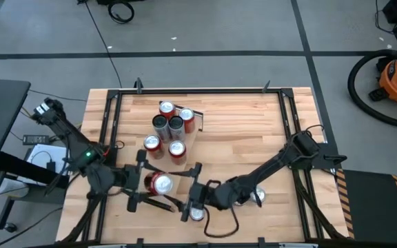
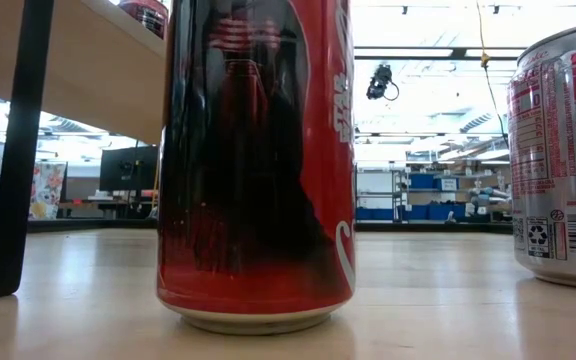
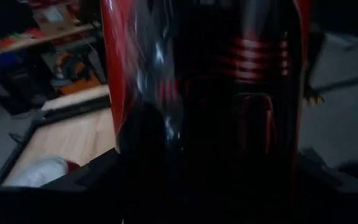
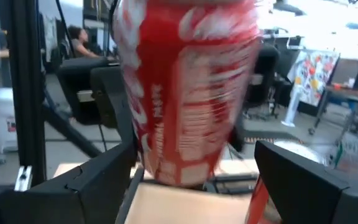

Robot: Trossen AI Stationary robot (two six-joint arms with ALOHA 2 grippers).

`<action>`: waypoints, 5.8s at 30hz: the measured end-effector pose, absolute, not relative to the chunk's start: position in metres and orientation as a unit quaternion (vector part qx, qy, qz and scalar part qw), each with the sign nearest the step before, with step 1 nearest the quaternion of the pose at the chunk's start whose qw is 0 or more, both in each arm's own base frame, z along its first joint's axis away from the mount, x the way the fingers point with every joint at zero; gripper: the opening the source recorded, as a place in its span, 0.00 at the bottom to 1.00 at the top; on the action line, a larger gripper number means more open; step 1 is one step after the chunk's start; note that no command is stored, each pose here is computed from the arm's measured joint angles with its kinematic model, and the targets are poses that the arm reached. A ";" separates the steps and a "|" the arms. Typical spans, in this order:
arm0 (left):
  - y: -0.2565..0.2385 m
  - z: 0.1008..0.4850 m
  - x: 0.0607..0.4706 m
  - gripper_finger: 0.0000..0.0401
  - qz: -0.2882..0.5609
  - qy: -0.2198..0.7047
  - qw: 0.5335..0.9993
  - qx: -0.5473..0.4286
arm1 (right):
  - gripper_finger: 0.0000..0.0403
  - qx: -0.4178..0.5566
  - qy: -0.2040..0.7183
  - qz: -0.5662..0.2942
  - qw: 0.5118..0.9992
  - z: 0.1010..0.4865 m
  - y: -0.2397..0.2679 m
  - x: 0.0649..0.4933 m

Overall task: Place canned beverage on shelf
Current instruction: Put the right red soda can on the shelf, then adjust the red soda can on the shelf

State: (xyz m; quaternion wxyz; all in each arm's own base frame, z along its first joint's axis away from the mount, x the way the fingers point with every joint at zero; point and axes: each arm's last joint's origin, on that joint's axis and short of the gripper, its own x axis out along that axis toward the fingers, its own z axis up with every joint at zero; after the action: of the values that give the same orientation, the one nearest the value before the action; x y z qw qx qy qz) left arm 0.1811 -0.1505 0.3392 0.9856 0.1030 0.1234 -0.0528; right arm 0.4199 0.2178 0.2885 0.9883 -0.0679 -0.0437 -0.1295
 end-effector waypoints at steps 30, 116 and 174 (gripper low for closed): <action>-0.141 0.350 0.193 0.78 -0.036 0.078 0.993 0.085 | 0.86 -0.052 -0.161 -0.076 0.983 0.311 0.178 0.436; -0.142 0.348 0.141 1.00 -0.106 0.157 0.975 0.118 | 0.81 0.051 0.037 -0.171 0.983 0.235 0.190 0.447; -0.153 0.352 0.143 1.00 -0.154 0.131 0.975 0.096 | 0.78 -0.002 0.139 -0.093 0.986 0.247 0.202 0.425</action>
State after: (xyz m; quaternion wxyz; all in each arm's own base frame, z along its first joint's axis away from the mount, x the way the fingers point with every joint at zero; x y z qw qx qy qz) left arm 0.1433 -0.1530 0.3525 0.9747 0.0957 0.1315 -0.1537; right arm 0.4245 0.2015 0.2471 0.9860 -0.0016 0.1385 -0.0932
